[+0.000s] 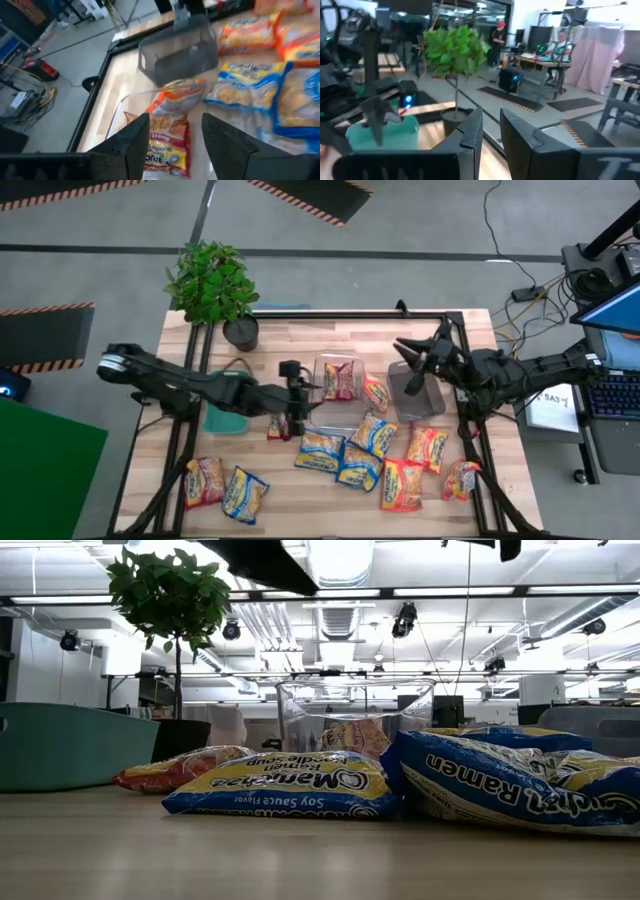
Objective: Sort Maruchan noodles
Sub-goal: Put the orange noodle pack into the black bin
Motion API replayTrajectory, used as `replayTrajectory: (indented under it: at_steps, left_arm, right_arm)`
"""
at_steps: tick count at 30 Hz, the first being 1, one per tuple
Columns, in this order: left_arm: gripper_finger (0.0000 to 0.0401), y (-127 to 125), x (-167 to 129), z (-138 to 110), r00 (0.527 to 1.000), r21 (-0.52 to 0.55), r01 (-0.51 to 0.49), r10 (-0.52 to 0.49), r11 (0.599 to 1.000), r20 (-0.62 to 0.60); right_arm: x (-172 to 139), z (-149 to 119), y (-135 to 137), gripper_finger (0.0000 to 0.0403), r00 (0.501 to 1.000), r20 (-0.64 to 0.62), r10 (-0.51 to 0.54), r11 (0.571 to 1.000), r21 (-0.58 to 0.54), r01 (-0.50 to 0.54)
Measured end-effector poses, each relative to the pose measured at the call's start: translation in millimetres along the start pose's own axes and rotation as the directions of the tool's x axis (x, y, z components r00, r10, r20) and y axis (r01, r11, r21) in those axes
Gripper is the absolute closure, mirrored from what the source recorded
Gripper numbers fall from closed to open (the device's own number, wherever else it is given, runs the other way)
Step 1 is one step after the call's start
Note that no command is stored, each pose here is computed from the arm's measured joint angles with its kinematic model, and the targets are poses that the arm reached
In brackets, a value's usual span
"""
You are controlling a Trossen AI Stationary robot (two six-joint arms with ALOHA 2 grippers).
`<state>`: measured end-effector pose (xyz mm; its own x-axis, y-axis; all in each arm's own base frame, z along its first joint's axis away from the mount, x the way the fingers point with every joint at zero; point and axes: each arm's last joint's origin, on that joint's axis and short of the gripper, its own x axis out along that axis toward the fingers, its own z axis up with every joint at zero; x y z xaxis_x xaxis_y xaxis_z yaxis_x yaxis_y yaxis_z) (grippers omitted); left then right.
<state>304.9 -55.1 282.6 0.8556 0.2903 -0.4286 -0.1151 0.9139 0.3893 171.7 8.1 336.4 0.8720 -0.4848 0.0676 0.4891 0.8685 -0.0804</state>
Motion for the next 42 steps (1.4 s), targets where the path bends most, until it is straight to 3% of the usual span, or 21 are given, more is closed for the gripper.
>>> replayTrajectory:
  at_steps: [3,7,10,13,17,21,25,30,32,34,38,42]
  left_arm:
    - [0.025,4,-18,-8,0.999,-0.049,0.006,-0.005,0.999,0.035]
    - [0.0259,9,-35,-21,0.998,-0.071,0.005,-0.001,0.997,0.056]
    - [0.0262,12,-42,-30,0.998,-0.072,0.003,0.001,0.997,0.058]
    - [0.0262,15,-47,-34,0.998,-0.069,-0.025,0.029,0.997,0.064]
    - [0.0262,17,-49,-37,0.996,-0.035,-0.069,0.071,0.997,0.059]
    - [0.0262,18,-49,-37,0.993,0.01,-0.107,0.106,0.994,0.05]
    - [0.0262,18,-49,-38,0.993,0.027,-0.111,0.109,0.993,0.047]
    - [0.0262,17,-48,-39,0.992,0.033,-0.122,0.121,0.992,0.039]
    - [0.0262,17,-48,-40,0.992,0.034,-0.123,0.122,0.992,0.038]
    - [0.0262,17,-48,-40,0.992,0.034,-0.123,0.122,0.992,0.037]
    - [0.0262,17,-48,-40,0.992,0.031,-0.124,0.123,0.992,0.036]
    - [0.0262,17,-48,-40,0.992,0.01,-0.123,0.122,0.992,0.035]
  right_arm:
    - [0,-3,2,0.0347,0.997,-0.04,0.065,0.998,0.024,-0.064]
    - [-1,-16,10,0.0347,0.947,-0.152,0.283,0.95,0.182,-0.255]
    - [-1,-23,18,0.0347,0.864,-0.207,0.458,0.857,0.361,-0.368]
    - [0,-26,31,0.0347,0.743,-0.21,0.635,0.709,0.541,-0.452]
    - [7,-26,48,0.0347,0.635,-0.255,0.73,0.576,0.73,-0.369]
    - [13,-35,68,0.0347,0.489,-0.391,0.779,0.522,0.838,-0.161]
    - [12,-51,89,0.0347,0.307,-0.559,0.77,0.553,0.825,0.116]
    - [0,-74,116,0.0347,-0.046,-0.701,0.711,0.652,0.634,0.417]
    - [-6,-80,128,0.0347,-0.173,-0.71,0.682,0.691,0.548,0.472]
    - [-12,-84,140,0.0347,-0.268,-0.711,0.65,0.732,0.489,0.475]
    - [-17,-93,162,0.0347,-0.323,-0.734,0.598,0.781,0.442,0.441]
    - [-15,-102,180,0.0347,-0.243,-0.813,0.53,0.829,0.436,0.349]
